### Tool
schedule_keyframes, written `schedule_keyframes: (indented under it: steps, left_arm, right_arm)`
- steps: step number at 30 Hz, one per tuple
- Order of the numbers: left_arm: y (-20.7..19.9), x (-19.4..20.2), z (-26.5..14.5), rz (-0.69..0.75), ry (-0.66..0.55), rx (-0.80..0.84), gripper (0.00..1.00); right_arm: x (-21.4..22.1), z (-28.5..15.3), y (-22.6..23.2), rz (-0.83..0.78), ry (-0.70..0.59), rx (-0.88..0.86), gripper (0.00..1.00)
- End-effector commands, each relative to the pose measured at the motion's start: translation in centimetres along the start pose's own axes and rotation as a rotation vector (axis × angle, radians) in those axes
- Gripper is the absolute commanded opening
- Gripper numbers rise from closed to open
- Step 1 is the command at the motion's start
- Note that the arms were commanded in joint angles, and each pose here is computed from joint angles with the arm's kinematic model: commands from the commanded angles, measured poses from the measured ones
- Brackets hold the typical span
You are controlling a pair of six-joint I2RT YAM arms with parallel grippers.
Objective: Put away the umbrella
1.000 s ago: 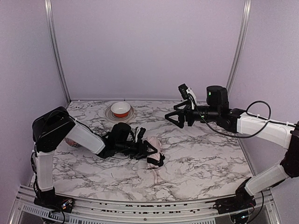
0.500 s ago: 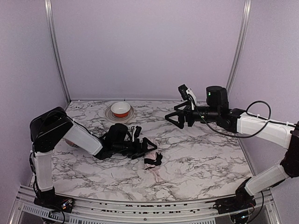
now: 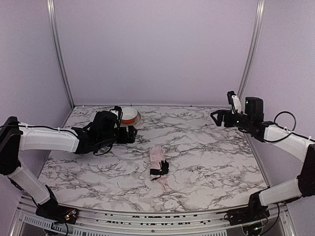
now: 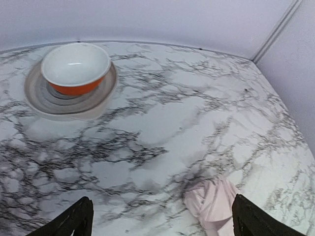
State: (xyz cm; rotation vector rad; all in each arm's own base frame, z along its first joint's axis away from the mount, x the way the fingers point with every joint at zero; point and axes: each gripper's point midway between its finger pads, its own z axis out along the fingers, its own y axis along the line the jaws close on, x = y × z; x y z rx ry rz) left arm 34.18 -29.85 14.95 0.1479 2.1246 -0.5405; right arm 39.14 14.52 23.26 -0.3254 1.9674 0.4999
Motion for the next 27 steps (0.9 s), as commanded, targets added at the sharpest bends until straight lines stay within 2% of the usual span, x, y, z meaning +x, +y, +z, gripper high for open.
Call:
schedule_keyframes:
  steps: [1, 5, 9, 15, 21, 27]
  left_arm:
    - [8.6, -1.1, -1.1, 0.140, 0.038, -0.307, 0.99]
    - [14.6, -4.7, -4.0, 0.062, -0.074, -0.457, 0.99]
    - [19.5, -7.6, -8.0, 0.001, -0.223, -0.586, 0.99]
    - [26.7, -7.7, -14.8, -0.063, -0.400, -0.868, 0.99]
    - [30.5, -5.4, -17.1, -0.103, -0.461, -0.942, 0.99]
    - [31.2, -4.4, -16.7, -0.099, -0.498, -0.874, 0.99]
  right_arm:
    - [1.0, -3.0, -6.7, 0.147, -0.093, 0.143, 1.00]
    - [3.1, -4.7, -11.7, 0.190, -0.113, 0.328, 1.00]
    - [4.3, -6.5, -14.7, 0.198, -0.175, 0.522, 1.00]
    - [6.1, -8.8, -17.4, 0.240, -0.272, 0.723, 1.00]
    - [7.1, -10.8, -18.3, 0.229, -0.366, 0.819, 1.00]
    - [7.5, -10.8, -18.6, 0.203, -0.355, 0.836, 1.00]
